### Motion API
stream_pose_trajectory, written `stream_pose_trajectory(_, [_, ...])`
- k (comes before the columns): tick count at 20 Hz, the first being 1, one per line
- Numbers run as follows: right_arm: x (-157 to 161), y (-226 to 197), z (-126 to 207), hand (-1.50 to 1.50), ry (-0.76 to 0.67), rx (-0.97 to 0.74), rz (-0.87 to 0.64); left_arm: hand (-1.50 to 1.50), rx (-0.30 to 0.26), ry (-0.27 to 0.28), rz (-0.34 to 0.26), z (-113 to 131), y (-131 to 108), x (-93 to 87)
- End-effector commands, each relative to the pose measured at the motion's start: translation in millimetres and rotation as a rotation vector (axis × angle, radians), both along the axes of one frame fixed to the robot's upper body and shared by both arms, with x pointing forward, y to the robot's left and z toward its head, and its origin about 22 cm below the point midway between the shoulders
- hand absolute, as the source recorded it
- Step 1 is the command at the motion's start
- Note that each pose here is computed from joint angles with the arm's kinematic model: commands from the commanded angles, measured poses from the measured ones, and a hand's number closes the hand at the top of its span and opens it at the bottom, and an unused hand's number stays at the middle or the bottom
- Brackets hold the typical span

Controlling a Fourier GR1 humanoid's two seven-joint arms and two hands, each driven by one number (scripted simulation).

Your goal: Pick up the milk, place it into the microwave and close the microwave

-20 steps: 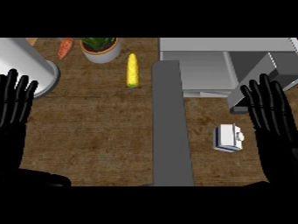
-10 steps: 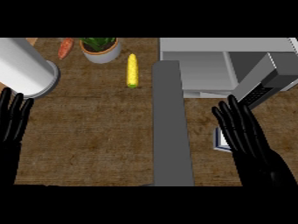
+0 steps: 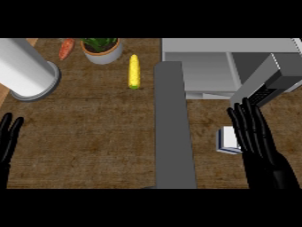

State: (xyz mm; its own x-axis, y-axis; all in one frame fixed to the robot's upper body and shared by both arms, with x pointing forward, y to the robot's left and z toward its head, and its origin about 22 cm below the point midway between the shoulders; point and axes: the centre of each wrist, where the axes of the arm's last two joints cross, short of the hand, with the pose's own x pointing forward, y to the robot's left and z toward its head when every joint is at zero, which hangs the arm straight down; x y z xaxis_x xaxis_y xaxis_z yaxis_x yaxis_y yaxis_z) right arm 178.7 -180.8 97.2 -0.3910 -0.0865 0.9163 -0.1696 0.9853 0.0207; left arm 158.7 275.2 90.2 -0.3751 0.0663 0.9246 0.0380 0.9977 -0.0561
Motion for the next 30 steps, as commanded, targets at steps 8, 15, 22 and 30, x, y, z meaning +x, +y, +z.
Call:
stream_pose_trajectory(8, [21,-29,-56,-1.5,0.092,0.008,-0.099,-1.5,-0.012,-0.004,-0.006,-29,19,-10.5])
stream_pose_trajectory(15, [25,-67,-84,-1.5,0.135,-0.008,-0.192,-1.5,-0.007,-0.002,-0.006,5,29,-19.3])
stream_pose_trajectory(22, [20,-92,-136,-1.5,0.146,-0.026,-0.224,-1.5,0.0,-0.009,-0.008,-13,19,-23.5])
stream_pose_trajectory(30, [35,-108,-173,-1.5,0.179,-0.041,-0.222,-1.5,-0.005,0.007,-0.027,-18,10,-23.8])
